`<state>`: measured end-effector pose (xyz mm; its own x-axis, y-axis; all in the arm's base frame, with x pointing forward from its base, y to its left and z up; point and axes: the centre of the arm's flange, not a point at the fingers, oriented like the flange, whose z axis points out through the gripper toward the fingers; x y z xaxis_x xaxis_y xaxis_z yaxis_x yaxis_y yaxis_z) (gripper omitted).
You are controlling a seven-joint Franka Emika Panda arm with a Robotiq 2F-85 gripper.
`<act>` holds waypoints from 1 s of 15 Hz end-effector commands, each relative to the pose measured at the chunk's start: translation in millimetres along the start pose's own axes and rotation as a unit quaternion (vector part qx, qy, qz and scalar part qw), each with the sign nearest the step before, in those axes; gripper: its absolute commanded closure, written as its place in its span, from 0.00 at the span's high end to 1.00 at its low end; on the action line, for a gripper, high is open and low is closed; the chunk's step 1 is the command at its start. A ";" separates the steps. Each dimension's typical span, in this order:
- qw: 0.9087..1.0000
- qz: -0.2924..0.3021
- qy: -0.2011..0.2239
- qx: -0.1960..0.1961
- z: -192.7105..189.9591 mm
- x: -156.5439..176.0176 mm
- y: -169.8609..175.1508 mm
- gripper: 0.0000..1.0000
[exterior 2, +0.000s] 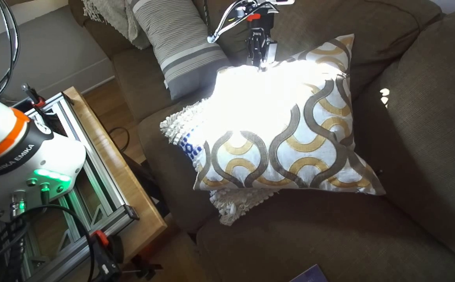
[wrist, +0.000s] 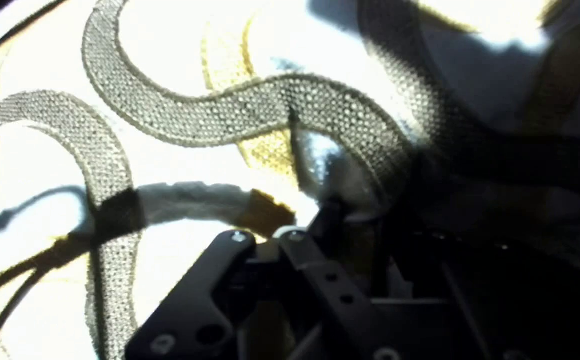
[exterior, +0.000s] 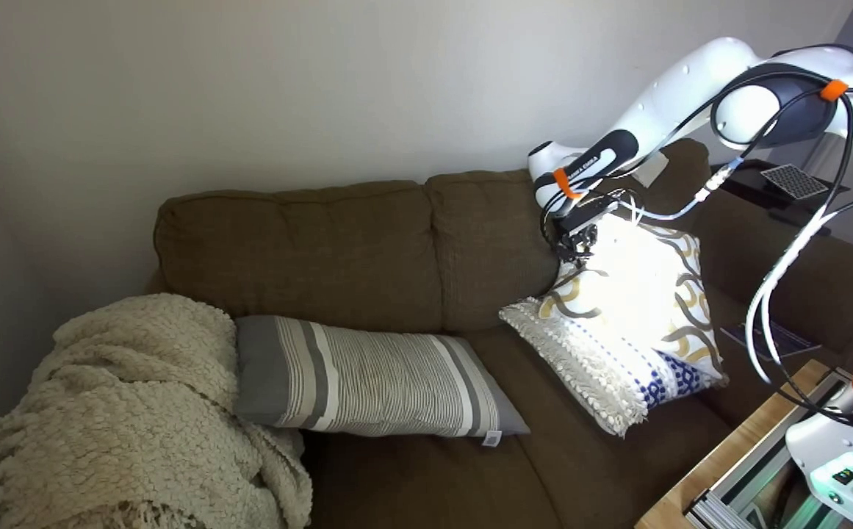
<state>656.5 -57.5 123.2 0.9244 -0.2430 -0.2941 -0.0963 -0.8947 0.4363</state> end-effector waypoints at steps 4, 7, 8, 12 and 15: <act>0.985 -0.169 -0.003 0.030 2.5 -31.7 18.5 0.03; 0.970 -0.241 0.001 0.042 -6.3 -44.8 21.3 0.03; 0.963 -0.265 0.001 0.040 -10.7 -52.5 22.9 0.02; 0.932 -0.360 -0.011 0.032 -24.6 -82.6 21.7 0.03; 0.904 -0.426 -0.029 0.025 -23.8 -99.5 10.2 0.03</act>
<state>607.2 -43.3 167.6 0.7516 0.4341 -0.4968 0.5342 -0.8422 0.0724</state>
